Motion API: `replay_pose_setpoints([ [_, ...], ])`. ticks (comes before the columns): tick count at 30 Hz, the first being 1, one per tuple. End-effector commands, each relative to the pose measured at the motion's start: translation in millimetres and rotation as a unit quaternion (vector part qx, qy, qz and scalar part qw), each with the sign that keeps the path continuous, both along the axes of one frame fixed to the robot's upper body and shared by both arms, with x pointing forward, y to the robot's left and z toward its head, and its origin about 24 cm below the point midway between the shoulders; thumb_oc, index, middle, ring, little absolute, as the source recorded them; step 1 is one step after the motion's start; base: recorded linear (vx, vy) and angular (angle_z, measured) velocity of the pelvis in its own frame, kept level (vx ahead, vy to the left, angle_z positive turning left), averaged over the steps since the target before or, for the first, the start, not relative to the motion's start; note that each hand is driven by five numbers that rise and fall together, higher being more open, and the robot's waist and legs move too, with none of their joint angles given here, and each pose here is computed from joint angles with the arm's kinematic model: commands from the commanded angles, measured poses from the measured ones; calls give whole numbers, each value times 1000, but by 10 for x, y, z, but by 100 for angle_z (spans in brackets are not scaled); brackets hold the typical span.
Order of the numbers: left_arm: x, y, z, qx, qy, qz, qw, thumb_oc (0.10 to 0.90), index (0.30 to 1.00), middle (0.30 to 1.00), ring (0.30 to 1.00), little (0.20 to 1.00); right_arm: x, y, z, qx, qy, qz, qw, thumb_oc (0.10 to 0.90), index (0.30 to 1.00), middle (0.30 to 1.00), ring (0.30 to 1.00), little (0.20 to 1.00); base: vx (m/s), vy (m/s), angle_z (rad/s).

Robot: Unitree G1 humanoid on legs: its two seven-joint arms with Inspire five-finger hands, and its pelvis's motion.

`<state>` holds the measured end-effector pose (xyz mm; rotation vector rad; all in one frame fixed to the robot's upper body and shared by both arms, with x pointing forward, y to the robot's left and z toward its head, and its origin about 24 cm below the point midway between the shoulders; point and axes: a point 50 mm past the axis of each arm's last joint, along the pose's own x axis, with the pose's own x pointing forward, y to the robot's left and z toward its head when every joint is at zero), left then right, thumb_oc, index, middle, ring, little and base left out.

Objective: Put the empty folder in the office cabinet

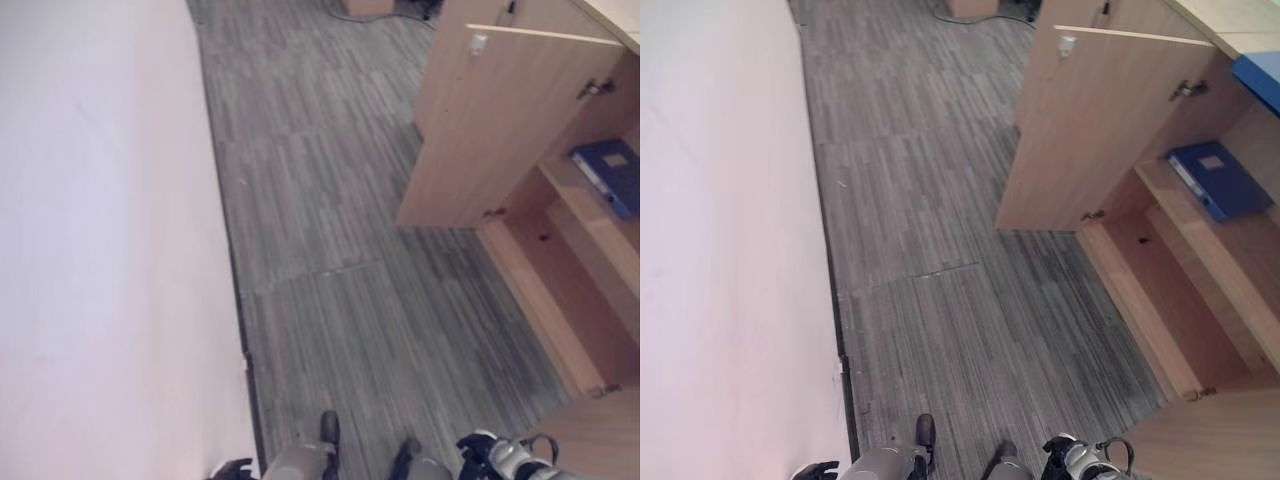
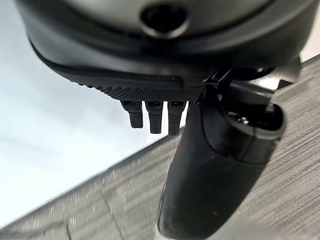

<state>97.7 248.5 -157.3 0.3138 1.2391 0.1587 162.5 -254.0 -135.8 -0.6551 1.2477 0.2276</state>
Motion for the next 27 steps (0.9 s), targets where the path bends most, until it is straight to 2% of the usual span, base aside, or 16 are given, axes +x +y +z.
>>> replay_pose_setpoints([
  [1, -35, 336, 100, 48, -4, 26, 999, 800, 900, 900, 900, 900, 355, 245, 104, 54, -69, -12, 996, 800, 900, 900, 900, 900, 130, -108, -38],
  [4, -253, 411, 79, 50, 18, 70, 996, 800, 900, 900, 900, 900, 178, 282, 5, 69, -44, -36, 996, 800, 900, 900, 900, 900, 172, -180, -65],
  [9, -407, 408, 51, 51, 37, 86, 994, 800, 900, 900, 900, 900, 15, 257, -61, 73, -26, -59, 995, 800, 900, 900, 900, 900, 238, -94, -18],
  [10, -487, 363, 23, 44, 48, 97, 993, 800, 900, 900, 900, 900, -260, 173, -146, 65, 9, -82, 994, 800, 900, 900, 900, 900, 314, -179, -11],
  [11, -493, 361, 22, 44, 49, 97, 993, 800, 900, 900, 900, 900, -267, 170, -148, 65, 10, -82, 994, 800, 900, 900, 900, 900, 420, -236, 11],
  [16, -272, 273, 26, 39, 19, 76, 996, 800, 900, 900, 900, 900, -472, 6, -168, 43, 24, -119, 992, 800, 900, 900, 900, 900, 215, -135, 41],
  [21, -109, 231, 48, 36, -7, 64, 997, 800, 900, 900, 900, 900, -393, -40, -131, 39, 5, -123, 992, 800, 900, 900, 900, 900, 127, -94, 33],
  [27, 83, 161, 72, 37, -20, 16, 999, 800, 900, 900, 900, 900, -373, -78, -111, 36, 1, -116, 993, 800, 900, 900, 900, 900, 130, -124, 4],
])
